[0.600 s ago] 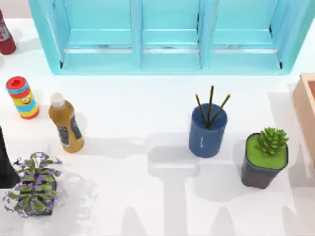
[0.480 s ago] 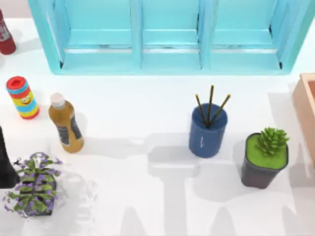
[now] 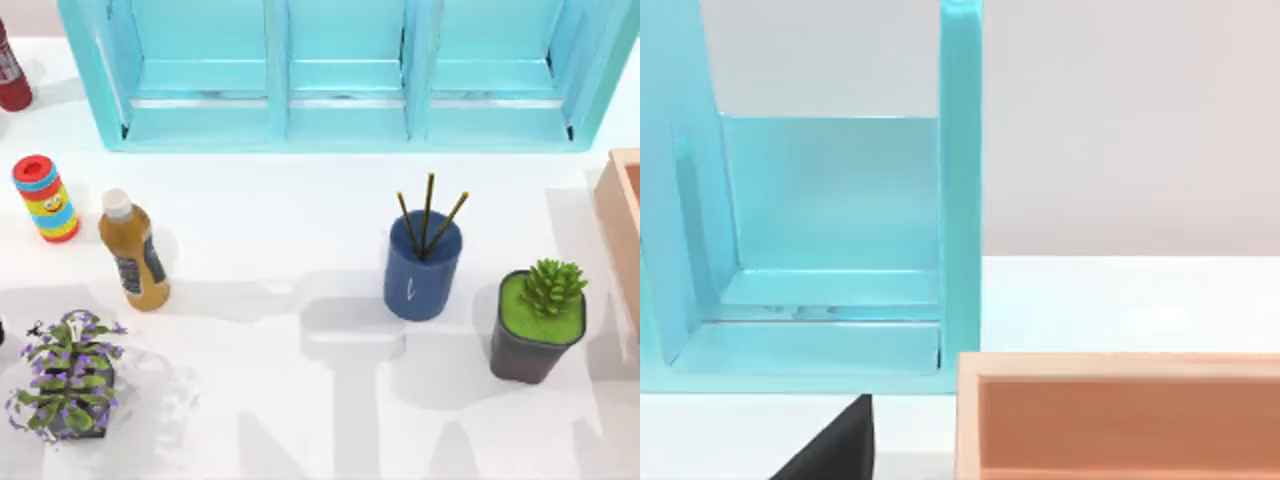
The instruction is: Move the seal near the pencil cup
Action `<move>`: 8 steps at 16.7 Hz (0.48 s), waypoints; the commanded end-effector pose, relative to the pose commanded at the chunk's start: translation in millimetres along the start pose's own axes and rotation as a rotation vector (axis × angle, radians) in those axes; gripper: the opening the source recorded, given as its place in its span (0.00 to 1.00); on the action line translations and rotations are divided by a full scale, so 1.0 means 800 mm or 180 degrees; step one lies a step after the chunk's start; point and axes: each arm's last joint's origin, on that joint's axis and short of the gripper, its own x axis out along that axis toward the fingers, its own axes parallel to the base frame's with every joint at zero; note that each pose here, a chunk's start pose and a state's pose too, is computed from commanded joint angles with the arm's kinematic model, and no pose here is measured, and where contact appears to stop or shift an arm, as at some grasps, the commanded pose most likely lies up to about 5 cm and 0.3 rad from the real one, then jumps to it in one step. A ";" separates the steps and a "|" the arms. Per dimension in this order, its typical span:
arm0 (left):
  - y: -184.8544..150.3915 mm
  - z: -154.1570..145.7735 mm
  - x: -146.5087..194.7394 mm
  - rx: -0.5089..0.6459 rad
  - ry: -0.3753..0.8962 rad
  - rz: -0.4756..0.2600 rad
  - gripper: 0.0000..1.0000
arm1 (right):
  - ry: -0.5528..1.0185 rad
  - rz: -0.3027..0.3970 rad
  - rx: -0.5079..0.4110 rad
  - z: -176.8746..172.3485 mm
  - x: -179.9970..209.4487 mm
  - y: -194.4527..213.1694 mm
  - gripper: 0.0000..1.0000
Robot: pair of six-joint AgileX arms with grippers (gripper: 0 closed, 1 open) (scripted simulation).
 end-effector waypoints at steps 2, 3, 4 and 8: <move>0.007 0.029 0.014 0.0060 0.0583 0.0029 1.00 | 0.0000 0.0000 0.0000 0.000 0.000 0.000 1.00; 0.012 0.043 0.025 0.0085 0.0905 0.0031 1.00 | 0.0000 0.0000 0.0000 0.000 0.000 0.000 1.00; 0.017 0.055 0.039 0.0104 0.1237 0.0025 1.00 | 0.0000 0.0000 0.0000 0.000 0.000 0.000 1.00; 0.040 0.086 0.104 0.0135 0.2471 -0.0066 1.00 | 0.0000 0.0000 0.0000 0.000 0.000 0.000 1.00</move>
